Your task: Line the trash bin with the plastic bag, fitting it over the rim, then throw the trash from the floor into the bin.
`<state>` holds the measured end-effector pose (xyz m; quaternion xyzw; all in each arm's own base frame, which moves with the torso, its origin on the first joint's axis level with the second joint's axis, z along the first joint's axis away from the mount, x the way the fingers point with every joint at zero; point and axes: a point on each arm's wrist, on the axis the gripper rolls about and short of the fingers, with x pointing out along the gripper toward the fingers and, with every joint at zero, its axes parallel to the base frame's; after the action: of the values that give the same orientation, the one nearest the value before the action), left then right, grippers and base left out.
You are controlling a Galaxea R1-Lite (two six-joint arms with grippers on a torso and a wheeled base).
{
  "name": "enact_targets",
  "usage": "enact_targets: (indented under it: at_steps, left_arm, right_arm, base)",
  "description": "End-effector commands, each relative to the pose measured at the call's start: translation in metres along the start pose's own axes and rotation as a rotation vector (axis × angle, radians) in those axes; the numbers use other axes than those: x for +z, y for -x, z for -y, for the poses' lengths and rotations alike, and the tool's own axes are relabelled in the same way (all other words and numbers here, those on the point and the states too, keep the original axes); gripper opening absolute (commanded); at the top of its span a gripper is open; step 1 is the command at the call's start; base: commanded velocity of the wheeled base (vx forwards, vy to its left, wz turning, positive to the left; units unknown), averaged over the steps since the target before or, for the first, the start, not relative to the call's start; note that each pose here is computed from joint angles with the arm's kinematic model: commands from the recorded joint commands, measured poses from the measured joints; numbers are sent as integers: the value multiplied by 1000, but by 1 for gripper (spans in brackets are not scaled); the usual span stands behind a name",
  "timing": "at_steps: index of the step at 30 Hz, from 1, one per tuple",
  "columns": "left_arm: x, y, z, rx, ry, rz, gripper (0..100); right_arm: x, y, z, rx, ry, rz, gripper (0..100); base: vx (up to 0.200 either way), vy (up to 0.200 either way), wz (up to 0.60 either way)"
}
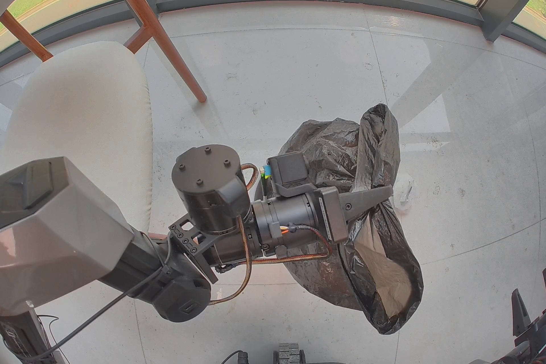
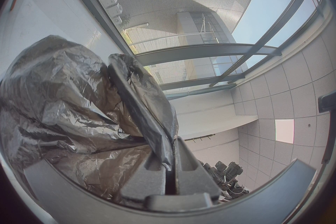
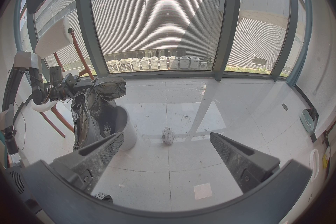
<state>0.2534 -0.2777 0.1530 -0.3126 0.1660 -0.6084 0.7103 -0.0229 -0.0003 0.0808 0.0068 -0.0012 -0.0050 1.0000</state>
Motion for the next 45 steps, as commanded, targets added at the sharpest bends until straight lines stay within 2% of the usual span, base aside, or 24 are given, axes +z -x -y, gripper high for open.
enact_targets:
  at_steps: [1,5,9,12,15,18,21,22,23,24,29,33,35,38,41,45]
  left_arm:
    - [16,6,13,0,-12,21,0]
    - [22,9,18,-1,-6,28,0]
    - [27,13,8,17,9,38,0]
    - [21,10,-3,42,23,20,0]
    - [20,11,-5,52,26,17,0]
    - [23,8,-7,117,49,6,0]
    - [31,4,-4,247,39,25,0]
    - [31,4,-4,247,39,25,0]
    - [38,2,0,301,20,8,0]
    - [38,2,0,301,20,8,0]
    - [63,0,28,425,3,-89,0]
    - [76,-8,43,454,5,-127,0]
    - [89,-11,58,482,19,-178,0]
    - [91,-12,60,504,-3,-222,0]
    - [88,-10,57,522,-96,-299,0]
    - [77,-17,53,516,-147,-353,0]
  right_arm:
    - [-5,0,0,5,6,-2,100]
    - [-5,0,0,4,4,-2,100]
    - [-5,0,0,4,1,-1,100]
    - [-5,0,0,-13,-22,1,100]
    - [-5,0,0,-16,-22,1,100]
    - [-5,0,0,-19,-22,1,100]
    - [-5,0,0,-24,-22,4,100]
    - [-5,0,0,-24,-22,4,100]
    - [-5,0,1,-34,-23,5,100]
    - [-5,0,1,-34,-23,5,100]
    - [-5,0,1,-36,-26,3,100]
    - [-5,0,1,-40,-25,6,100]
    - [-4,0,1,-53,-25,8,100]
    - [-4,0,1,-53,-26,8,100]
    - [-4,0,1,-54,-26,8,100]
    - [-4,0,1,-57,-22,8,100]
  base:
    - [0,0,0]
    - [0,0,0]
    - [0,0,0]
    - [0,0,0]
    - [0,0,0]
    - [0,0,0]
    - [0,0,0]
    - [0,0,0]
    - [0,0,0]
    - [0,0,0]
    - [0,0,0]
    - [0,0,0]
    - [0,0,0]
    - [0,0,0]
    - [0,0,0]
    - [0,0,0]
